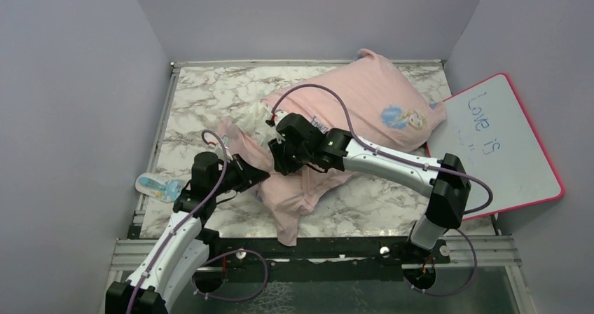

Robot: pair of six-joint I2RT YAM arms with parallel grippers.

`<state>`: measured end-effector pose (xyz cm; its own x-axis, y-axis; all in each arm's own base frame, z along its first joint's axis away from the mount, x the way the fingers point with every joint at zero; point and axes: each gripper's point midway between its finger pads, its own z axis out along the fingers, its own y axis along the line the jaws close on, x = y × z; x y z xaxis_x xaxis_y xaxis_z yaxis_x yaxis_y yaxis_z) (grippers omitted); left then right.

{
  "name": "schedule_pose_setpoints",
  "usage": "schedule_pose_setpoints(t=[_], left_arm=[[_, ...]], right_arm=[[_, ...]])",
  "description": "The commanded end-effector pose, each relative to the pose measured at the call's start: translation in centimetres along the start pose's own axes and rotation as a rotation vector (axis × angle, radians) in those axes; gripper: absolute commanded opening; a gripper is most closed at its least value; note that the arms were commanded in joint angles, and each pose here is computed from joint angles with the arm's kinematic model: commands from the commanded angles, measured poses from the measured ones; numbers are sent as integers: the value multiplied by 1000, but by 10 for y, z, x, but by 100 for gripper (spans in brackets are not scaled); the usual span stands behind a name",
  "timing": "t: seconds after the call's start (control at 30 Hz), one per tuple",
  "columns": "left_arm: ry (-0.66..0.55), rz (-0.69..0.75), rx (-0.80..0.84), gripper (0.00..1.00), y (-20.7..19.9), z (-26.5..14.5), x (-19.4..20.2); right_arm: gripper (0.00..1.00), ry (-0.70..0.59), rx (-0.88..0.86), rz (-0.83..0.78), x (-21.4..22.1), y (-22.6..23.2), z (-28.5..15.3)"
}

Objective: Remove the pillowcase from the pillow
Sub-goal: Remove the pillow from the pillowcase.

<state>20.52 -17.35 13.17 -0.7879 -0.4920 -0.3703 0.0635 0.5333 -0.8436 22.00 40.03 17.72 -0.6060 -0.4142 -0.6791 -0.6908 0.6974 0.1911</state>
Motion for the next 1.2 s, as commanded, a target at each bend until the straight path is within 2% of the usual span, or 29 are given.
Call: schedule_pose_setpoints(t=[0.0,0.03,0.07,0.13,0.17,0.33,0.4,0.47,0.57,0.63,0.7,0.87,0.93,1.0,1.17], left_arm=[[-33,-14,-25,9,13,-3,6],[-22,-16,-33,15,16,-3,10],[-17,-17,-39,26,18,-4,12],[-32,-1,-60,48,19,-7,9],[-61,22,-75,55,15,-11,2],[-282,184,-204,75,-6,-43,-54],[-330,209,-224,80,-13,-47,-70],[-320,213,-200,80,-23,-41,-76],[-228,156,-139,80,-26,-20,-66],[-164,106,-90,74,-23,-8,-52],[-165,70,-69,68,-20,-6,-47],[-213,29,-84,67,-10,-17,-40],[-206,6,-74,60,-7,-18,-34],[-183,-18,-63,47,-5,-18,-26],[-148,-21,-69,27,1,-20,-13]], right_arm=[[32,19,-153,0,20,21,-7],[29,29,-206,-3,26,28,-9],[24,44,-256,-6,34,35,-10],[22,65,-308,-6,49,40,-11],[21,74,-310,-1,56,39,-11],[26,107,-352,-20,80,38,-16],[28,121,-396,-36,90,44,-18],[29,118,-414,-40,95,48,-18],[30,108,-421,-54,98,52,-20],[30,94,-426,-67,98,56,-23],[31,74,-413,-64,96,56,-24],[34,31,-369,-46,87,50,-26],[34,22,-356,-40,84,49,-26],[34,14,-333,-31,82,46,-25],[35,-18,-247,-33,67,35,-24]])
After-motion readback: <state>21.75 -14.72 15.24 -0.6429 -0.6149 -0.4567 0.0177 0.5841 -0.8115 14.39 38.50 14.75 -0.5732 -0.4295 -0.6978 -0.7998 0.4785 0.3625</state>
